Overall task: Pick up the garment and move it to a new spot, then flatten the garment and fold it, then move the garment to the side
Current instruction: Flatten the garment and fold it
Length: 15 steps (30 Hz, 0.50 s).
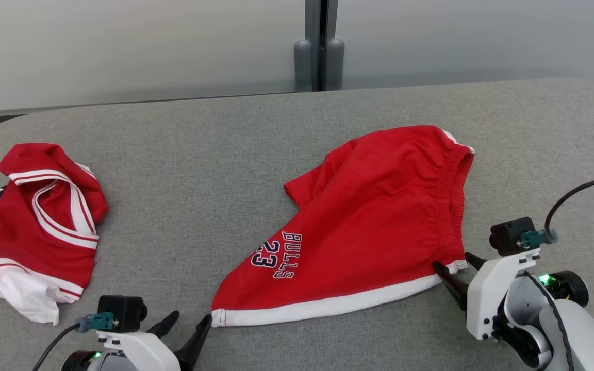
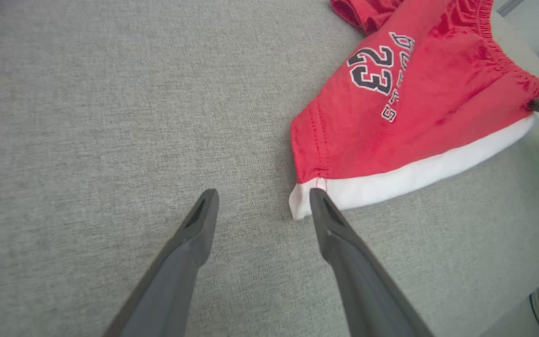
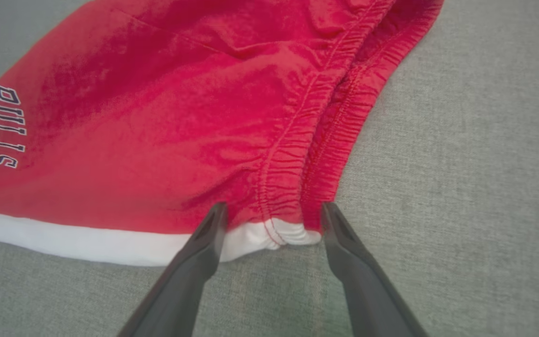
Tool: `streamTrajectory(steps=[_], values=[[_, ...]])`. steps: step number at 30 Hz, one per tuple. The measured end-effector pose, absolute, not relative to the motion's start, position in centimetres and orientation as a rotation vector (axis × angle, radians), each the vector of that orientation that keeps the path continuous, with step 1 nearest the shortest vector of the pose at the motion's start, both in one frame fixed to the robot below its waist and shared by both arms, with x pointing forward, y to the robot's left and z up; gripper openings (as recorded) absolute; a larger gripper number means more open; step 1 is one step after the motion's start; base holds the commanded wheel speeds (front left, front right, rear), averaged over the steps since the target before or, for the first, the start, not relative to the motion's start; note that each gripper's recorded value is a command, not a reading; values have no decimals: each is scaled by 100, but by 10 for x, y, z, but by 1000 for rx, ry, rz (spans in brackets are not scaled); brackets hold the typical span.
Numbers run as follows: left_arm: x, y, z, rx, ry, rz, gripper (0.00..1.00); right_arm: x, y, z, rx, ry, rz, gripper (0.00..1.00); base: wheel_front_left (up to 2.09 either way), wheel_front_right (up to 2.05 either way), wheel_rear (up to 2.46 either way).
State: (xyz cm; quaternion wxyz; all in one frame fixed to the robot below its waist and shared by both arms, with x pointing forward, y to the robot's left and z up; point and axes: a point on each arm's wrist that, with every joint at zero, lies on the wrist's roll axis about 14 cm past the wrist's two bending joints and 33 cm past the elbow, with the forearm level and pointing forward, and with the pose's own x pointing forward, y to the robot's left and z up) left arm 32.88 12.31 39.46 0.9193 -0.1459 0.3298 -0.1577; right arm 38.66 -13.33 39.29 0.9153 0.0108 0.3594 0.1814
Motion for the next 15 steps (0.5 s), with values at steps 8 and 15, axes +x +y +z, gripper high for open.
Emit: streamTrajectory(steps=[8,15], values=[[321,112,379,-298,757,-377,100,391,-129,379,22,788,390,100,0,0,0],[328,95,380,-302,747,-440,100,392,-125,373,22,800,404,100,0,0,0]])
